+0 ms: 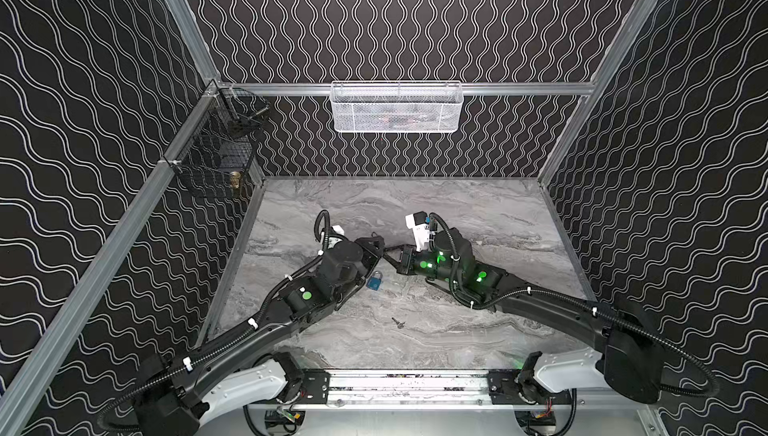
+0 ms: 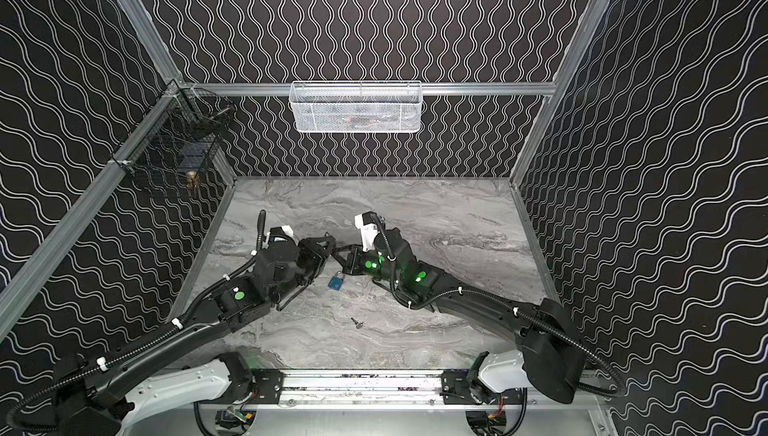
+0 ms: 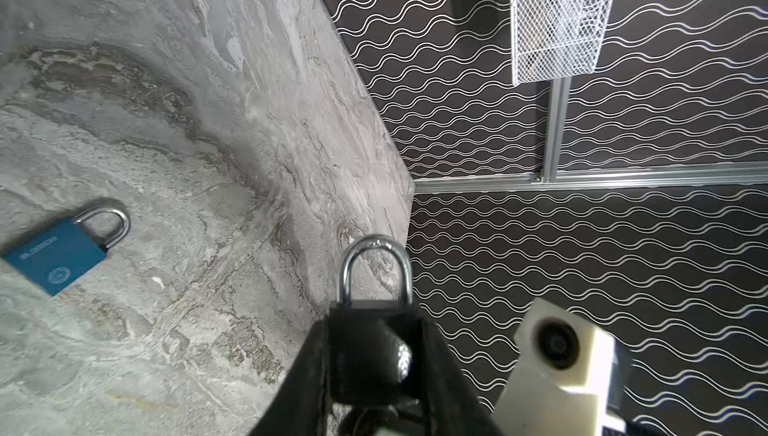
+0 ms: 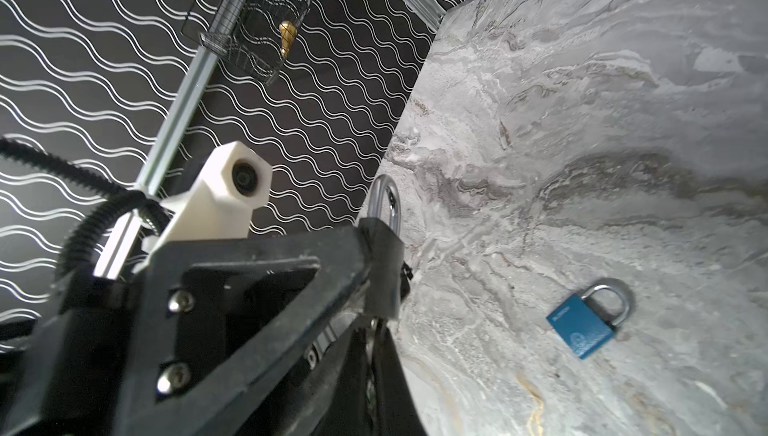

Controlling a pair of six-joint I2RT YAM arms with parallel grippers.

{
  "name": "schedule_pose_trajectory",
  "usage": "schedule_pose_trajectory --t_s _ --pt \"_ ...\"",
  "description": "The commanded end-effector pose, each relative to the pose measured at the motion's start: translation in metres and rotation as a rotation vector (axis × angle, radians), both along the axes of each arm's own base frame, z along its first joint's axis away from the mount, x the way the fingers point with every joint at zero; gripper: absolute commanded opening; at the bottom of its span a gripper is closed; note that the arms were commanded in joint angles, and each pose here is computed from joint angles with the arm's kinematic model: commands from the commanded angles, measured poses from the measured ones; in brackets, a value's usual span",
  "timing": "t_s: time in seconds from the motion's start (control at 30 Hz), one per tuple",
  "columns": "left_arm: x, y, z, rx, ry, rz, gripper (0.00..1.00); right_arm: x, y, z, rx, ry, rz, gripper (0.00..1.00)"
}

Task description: Unlock with the key

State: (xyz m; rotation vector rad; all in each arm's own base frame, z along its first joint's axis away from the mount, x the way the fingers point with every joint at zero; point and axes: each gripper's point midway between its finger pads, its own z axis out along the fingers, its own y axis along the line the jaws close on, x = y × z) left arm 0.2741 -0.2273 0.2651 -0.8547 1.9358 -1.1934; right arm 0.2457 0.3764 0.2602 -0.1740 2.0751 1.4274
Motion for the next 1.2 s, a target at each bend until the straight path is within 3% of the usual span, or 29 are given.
schedule_pose_trajectory --t_s 0.0,0.33,0.63,0.83,1.03,1.17 --pt "0.000 -0.015 0.026 -0.108 -0.066 -0.058 0.00 -0.001 0.005 0.023 0.127 0.042 0.005 0.00" --pt "-0.001 -0.018 0.030 -0.134 -0.068 -0.064 0.00 0.000 0.004 0.038 0.248 0.091 -0.022 0.00" --pt "-0.001 -0.014 0.030 -0.094 -0.069 -0.058 0.00 0.001 0.004 0.033 0.194 0.059 -0.036 0.00" --pt "0.003 -0.008 0.023 0.024 -0.085 -0.051 0.00 0.005 -0.007 0.015 0.099 0.028 -0.079 0.26" --pt "0.005 0.005 0.016 0.190 -0.088 -0.070 0.00 0.004 -0.023 0.006 0.010 -0.031 -0.110 0.39" --pt "0.002 0.010 0.017 0.330 -0.158 -0.139 0.00 0.001 -0.037 0.001 -0.026 -0.063 -0.113 0.49"
